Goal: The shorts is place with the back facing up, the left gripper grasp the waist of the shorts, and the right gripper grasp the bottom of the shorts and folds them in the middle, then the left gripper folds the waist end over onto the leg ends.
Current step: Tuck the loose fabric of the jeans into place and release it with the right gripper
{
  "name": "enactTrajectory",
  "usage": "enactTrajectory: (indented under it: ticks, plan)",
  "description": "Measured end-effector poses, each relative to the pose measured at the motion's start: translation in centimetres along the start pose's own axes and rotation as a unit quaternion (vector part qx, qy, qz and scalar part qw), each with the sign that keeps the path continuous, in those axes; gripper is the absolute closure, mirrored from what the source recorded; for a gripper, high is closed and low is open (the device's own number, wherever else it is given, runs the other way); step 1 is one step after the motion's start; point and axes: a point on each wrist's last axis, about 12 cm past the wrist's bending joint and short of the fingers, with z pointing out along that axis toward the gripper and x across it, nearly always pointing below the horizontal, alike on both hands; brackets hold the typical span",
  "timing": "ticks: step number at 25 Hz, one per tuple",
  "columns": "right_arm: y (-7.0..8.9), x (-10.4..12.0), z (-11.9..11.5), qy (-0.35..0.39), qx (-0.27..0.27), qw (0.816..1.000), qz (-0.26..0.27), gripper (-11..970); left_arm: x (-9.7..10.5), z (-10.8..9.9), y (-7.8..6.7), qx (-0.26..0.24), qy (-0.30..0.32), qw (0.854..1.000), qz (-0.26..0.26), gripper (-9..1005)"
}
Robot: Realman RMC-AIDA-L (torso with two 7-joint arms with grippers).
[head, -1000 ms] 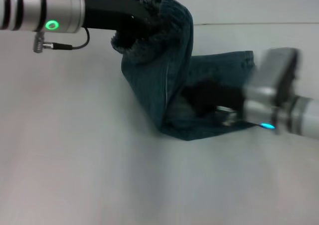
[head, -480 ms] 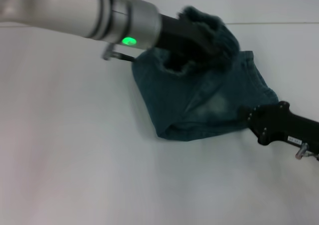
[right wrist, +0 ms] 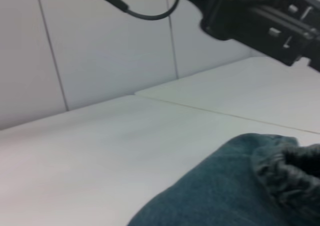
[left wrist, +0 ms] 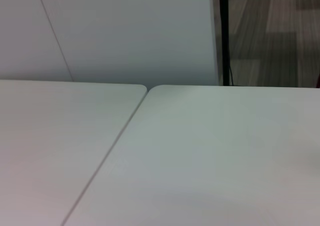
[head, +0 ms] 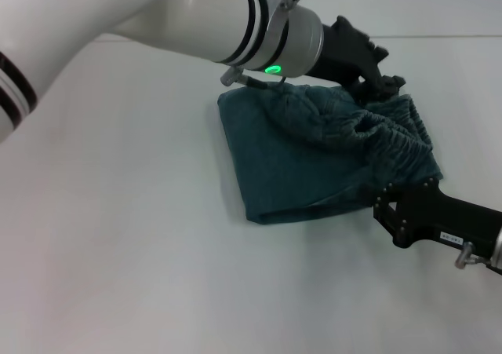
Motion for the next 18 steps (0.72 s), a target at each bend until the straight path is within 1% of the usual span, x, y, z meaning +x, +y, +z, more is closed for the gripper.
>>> enactTrajectory:
  ticks: [3,5,6,9,11,13,16,18]
  plan:
    - [0.0,-0.1,-0.6,-0.004,-0.005,1.0,-0.003,960,0.3,-0.8,0.4,-0.01,-0.016,1.0,-0.003,622]
    - [-0.3,-0.2,-1.0,-0.005,-0.005,1.0,-0.003,961,1.0,-1.8,0.6,-0.02,-0.036,0.999,-0.009,545]
    - [-0.5,-0.4,-1.2,-0.005,-0.004,1.0,-0.003,961,1.8,-2.5,0.8,-0.027,-0.049,0.998,-0.017,506]
    - [-1.2,-1.1,-1.5,-0.006,0.003,1.0,-0.006,961,3.7,-4.5,1.3,-0.043,-0.082,0.994,-0.049,435]
    - [-1.9,-1.7,-1.4,-0.005,0.011,1.0,-0.013,961,5.5,-5.8,1.6,-0.052,-0.098,0.991,-0.077,387]
    - [-2.5,-2.3,-1.1,-0.002,0.018,1.0,-0.018,960,7.4,-6.7,1.4,-0.052,-0.106,0.988,-0.1,339]
    - [-3.2,-3.4,-0.5,0.011,0.015,0.999,-0.029,960,9.6,-7.9,0.8,-0.052,-0.118,0.984,-0.122,268]
    - [-3.4,-4.2,0.0,0.026,0.007,0.999,-0.04,960,11.3,-8.9,0.7,-0.058,-0.128,0.98,-0.141,139]
